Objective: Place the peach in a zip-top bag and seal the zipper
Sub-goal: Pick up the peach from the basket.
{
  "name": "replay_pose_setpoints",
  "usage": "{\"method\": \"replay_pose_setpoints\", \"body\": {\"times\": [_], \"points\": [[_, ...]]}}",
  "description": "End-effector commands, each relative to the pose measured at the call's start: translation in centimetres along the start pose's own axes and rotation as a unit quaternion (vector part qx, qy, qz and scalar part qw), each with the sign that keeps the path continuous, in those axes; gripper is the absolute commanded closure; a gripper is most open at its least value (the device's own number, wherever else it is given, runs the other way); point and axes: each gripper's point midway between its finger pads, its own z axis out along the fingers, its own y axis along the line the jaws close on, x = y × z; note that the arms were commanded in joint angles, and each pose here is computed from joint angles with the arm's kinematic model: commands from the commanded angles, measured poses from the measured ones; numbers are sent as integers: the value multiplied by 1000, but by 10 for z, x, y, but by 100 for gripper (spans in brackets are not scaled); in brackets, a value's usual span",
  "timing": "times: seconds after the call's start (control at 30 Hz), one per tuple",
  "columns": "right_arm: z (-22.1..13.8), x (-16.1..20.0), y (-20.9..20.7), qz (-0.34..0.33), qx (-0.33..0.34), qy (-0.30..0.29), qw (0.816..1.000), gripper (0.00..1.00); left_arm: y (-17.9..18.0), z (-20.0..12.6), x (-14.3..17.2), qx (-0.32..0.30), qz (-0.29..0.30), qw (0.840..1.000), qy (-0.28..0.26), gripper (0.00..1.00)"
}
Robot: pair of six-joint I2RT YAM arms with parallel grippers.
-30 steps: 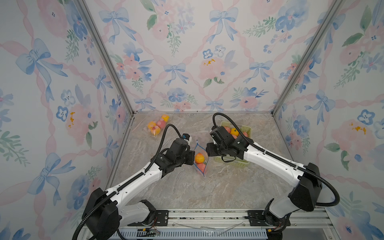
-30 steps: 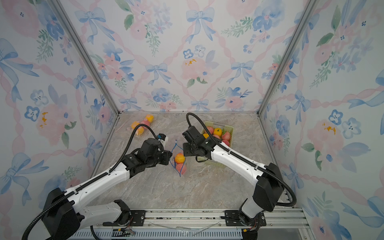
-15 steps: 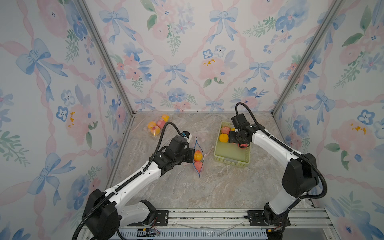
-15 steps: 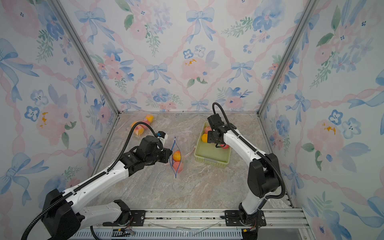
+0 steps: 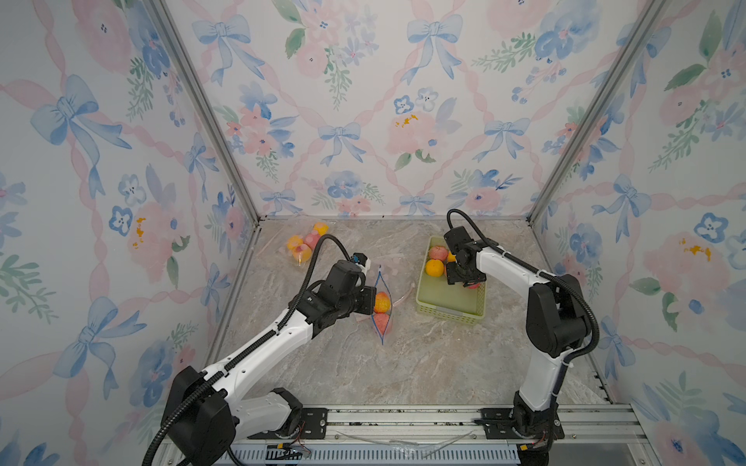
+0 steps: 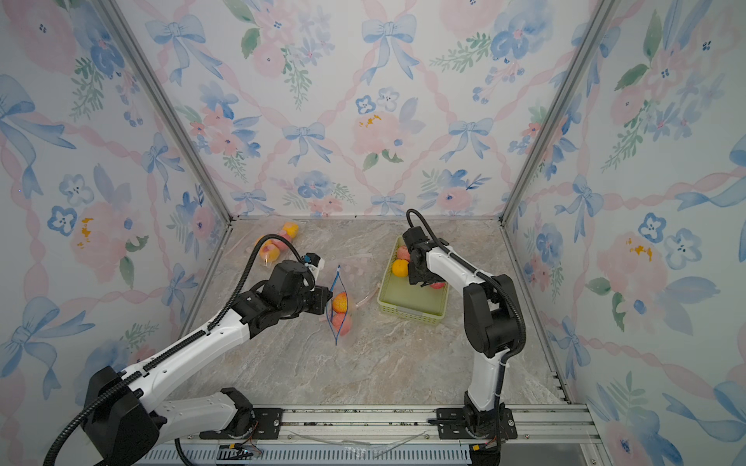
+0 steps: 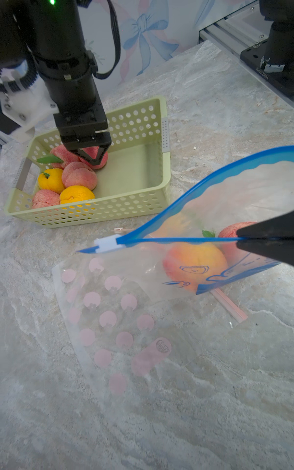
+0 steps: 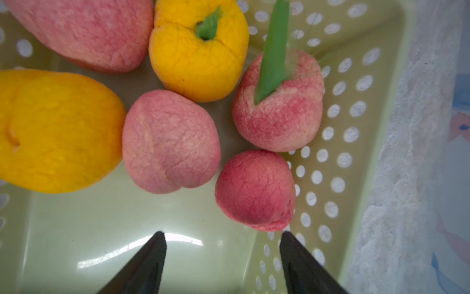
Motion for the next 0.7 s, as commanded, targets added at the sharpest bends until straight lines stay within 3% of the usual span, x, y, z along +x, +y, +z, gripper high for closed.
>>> {"method": "replay_pose_setpoints", "body": {"times": [0.0, 0.5, 0.67], "points": [[6, -7, -16, -18, 41, 9, 999, 26, -1, -4, -3, 4, 8, 1000, 3, 100], [35, 6, -9, -38, 46, 55, 997, 23, 0, 1, 1, 4, 3, 1000, 12, 100], [40, 13, -4, -50, 41, 68, 996, 27, 0, 2, 0, 4, 1, 1000, 12, 100]]}}
